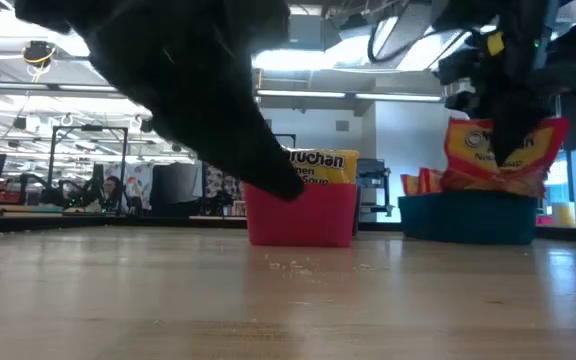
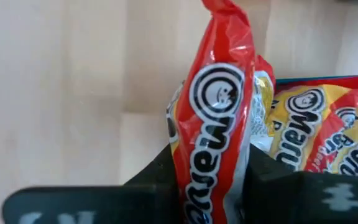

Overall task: Sort Maruchan noodles
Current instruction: Put the orange noodle pack into the blue bin

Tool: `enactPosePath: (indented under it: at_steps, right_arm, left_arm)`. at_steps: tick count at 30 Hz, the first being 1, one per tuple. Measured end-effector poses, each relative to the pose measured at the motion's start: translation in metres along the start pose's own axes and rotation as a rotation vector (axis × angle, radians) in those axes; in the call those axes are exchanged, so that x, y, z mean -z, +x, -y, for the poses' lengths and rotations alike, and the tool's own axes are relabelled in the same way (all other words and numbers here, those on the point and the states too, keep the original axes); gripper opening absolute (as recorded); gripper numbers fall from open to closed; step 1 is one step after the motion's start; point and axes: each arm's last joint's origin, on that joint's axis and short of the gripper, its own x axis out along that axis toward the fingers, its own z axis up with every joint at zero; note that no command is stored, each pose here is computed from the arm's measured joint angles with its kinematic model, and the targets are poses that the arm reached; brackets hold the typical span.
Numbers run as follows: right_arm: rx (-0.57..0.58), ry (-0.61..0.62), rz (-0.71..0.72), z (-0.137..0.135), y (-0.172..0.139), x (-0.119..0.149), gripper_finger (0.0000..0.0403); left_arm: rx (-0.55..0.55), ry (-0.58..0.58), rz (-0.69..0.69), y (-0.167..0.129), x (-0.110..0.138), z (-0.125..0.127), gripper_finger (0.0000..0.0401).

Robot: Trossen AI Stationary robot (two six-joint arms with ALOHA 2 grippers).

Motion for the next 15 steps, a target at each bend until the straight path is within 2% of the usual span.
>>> enactPosePath:
  at_steps: [5,10,15]
  right_arm:
    - [-0.061,0.043,0.107,0.001,-0.014,-0.014,0.0069]
    - [-0.075,0.087,0.166,0.004,-0.049,-0.024,0.0069]
    - [-0.049,0.103,0.237,-0.003,-0.094,-0.009,0.0069]
  left_arm:
    - [-0.003,0.006,0.051,-0.013,-0.018,-0.002,0.0192]
    - [-0.031,0.042,0.123,-0.016,-0.047,-0.01,0.0192]
    - [-0.062,0.062,0.162,-0.005,-0.077,-0.033,0.0192]
